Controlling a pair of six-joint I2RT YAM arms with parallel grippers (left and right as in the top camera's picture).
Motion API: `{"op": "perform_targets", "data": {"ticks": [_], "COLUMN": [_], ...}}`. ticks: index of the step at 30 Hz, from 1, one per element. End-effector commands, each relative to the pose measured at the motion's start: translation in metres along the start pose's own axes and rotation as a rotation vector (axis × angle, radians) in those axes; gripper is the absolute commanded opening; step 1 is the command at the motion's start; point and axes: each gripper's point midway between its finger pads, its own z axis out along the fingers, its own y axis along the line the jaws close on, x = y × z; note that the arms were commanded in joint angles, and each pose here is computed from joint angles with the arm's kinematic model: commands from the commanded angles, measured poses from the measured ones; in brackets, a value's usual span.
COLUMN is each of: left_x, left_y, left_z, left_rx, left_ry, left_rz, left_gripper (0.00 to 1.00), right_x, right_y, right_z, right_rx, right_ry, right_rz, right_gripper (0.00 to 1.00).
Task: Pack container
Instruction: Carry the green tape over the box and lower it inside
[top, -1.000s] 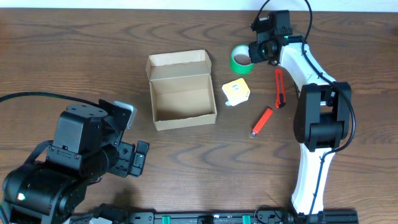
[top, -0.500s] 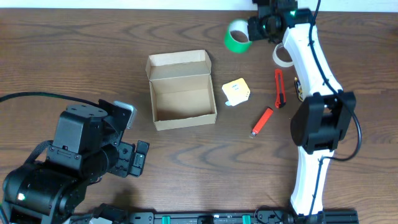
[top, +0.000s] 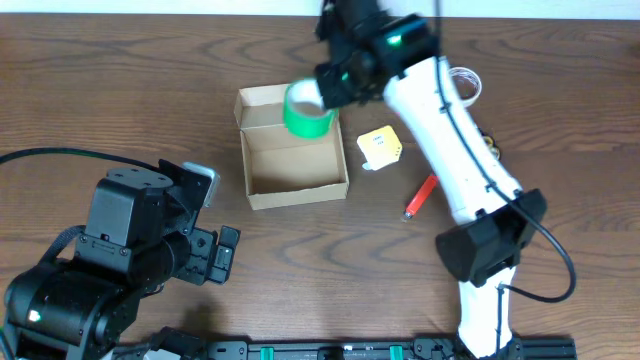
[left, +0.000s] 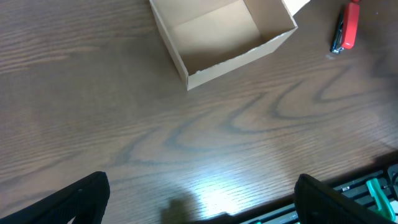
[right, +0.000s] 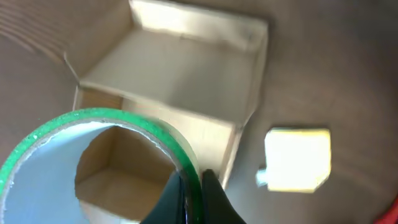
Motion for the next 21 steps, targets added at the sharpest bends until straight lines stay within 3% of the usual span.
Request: {"op": "perform_targets", "data": {"ticks": [1, 7, 21], "left_x": [-0.001, -0.001, -0.001], "left_y": [0.000, 0.001, 0.001], "left_z": [-0.002, -0.002, -0.002], "left_rx": [-0.002, -0.002, -0.002], "left_ry": [-0.005, -0.004, -0.004], "left_rz": [0.013, 0.013, 0.013], "left_gripper": [0.95, 0.95, 0.95], "right_x": [0.007, 0.024, 0.043], "right_y": [0.002, 0.040, 0.054], "right_z": [0.001, 0.035, 0.075], "right_rx": [0.115, 0.033, 0.091], "right_ry": [-0.013, 0.025, 0.004], "right_rz": [0.115, 0.077, 0.111], "right_gripper": [0.01, 0.01, 0.01]}}
